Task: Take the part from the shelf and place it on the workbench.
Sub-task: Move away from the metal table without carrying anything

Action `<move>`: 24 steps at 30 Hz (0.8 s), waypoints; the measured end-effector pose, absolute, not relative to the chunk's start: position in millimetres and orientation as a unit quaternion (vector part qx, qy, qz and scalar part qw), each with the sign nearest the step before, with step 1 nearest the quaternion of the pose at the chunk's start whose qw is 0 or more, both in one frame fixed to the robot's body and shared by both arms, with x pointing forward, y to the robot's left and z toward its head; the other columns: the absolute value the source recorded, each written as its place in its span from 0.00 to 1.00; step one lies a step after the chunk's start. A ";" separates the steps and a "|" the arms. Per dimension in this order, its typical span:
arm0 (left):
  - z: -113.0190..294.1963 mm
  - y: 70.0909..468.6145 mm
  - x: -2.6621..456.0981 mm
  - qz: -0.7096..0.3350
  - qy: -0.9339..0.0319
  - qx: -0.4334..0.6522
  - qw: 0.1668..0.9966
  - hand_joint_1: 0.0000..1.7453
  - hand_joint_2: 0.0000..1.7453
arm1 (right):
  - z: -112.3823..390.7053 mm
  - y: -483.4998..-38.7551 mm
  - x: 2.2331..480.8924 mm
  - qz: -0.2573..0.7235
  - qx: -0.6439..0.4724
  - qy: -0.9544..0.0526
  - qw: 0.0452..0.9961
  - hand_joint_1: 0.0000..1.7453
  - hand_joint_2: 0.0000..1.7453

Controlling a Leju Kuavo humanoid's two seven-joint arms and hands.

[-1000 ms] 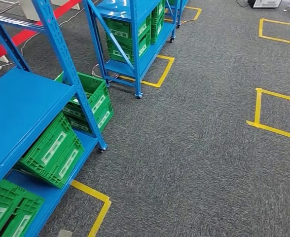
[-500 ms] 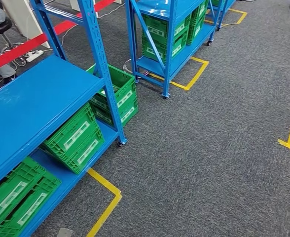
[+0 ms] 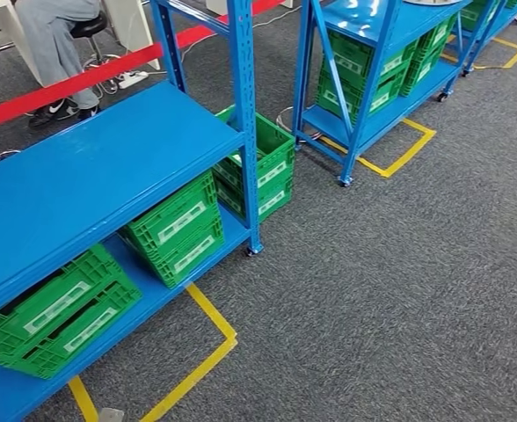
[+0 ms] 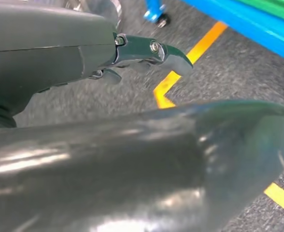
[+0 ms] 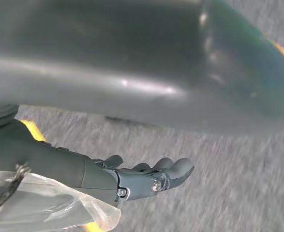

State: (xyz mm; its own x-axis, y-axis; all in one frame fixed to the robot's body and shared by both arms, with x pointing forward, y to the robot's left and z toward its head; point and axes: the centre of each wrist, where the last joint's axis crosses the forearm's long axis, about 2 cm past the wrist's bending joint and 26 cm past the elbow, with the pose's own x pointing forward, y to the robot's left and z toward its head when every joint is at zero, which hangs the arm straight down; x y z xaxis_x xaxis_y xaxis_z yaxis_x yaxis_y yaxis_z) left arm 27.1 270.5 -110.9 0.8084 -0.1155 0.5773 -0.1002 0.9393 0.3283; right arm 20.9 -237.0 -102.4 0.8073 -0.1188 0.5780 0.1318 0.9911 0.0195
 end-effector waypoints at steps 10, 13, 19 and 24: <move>-111.6 257.6 27.0 0.226 -0.324 -0.032 0.918 0.00 0.00 | -104.7 -256.5 22.9 -0.054 -0.047 -0.329 0.942 0.00 0.00; -111.3 256.5 28.7 0.240 -0.340 -0.045 0.908 0.00 0.00 | -106.8 -258.5 26.5 -0.048 -0.053 -0.332 0.941 0.00 0.00; -111.4 258.6 29.4 0.238 -0.352 -0.037 0.904 0.00 0.00 | -108.7 -259.3 34.5 -0.044 -0.049 -0.337 0.939 0.00 0.00; -111.3 257.5 29.3 0.239 -0.351 -0.036 0.905 0.00 0.00 | -109.4 -261.1 36.8 -0.043 -0.045 -0.336 0.940 0.00 0.00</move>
